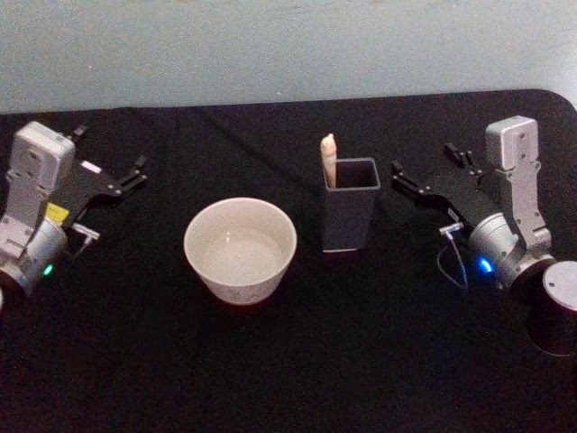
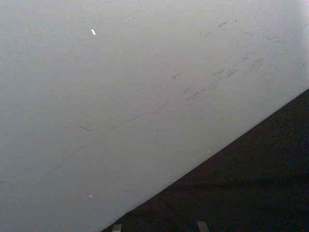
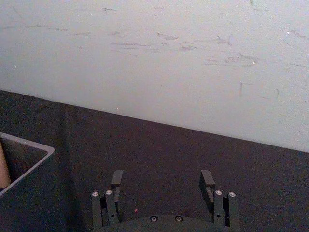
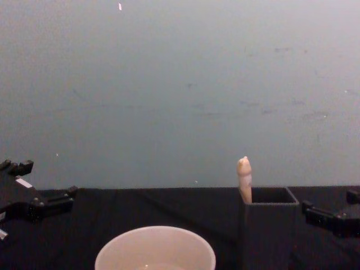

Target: Pick up the stirring spoon with one hand, stir inside the cup, then place it back in its original position.

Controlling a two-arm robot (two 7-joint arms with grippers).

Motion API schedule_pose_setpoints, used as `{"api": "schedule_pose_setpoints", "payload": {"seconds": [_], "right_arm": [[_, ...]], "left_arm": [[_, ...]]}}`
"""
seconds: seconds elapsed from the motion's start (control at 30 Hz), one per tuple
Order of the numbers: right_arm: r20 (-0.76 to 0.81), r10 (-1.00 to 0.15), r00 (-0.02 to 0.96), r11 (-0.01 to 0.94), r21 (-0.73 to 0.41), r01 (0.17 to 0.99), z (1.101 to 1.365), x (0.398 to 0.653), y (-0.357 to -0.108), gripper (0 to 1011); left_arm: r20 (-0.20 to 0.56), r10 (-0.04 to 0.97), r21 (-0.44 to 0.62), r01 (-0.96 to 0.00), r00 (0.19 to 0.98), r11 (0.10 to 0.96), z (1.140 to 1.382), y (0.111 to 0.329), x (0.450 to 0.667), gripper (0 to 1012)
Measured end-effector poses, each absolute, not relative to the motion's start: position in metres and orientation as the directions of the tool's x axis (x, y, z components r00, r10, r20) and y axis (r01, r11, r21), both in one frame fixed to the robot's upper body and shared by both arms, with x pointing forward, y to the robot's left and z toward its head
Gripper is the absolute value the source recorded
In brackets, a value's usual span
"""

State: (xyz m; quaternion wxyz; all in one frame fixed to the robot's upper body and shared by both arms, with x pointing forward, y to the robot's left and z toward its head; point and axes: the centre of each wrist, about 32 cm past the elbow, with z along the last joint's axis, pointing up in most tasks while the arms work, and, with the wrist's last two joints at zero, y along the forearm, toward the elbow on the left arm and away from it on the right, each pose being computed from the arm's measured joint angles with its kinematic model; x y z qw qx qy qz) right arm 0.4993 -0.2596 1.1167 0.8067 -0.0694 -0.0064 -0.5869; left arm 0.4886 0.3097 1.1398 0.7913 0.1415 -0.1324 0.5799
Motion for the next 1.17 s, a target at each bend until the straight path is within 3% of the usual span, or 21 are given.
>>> {"api": "schedule_pose_setpoints", "payload": {"seconds": [1.17], "right_arm": [[0.091,-0.946,0.313,0.304,-0.102,0.947,1.1173,0.4991,-0.2598,1002]], "left_arm": [[0.374,0.88,0.07,-0.955,0.292,0.287,1.1398,0.3097,0.4886,1001]]}}
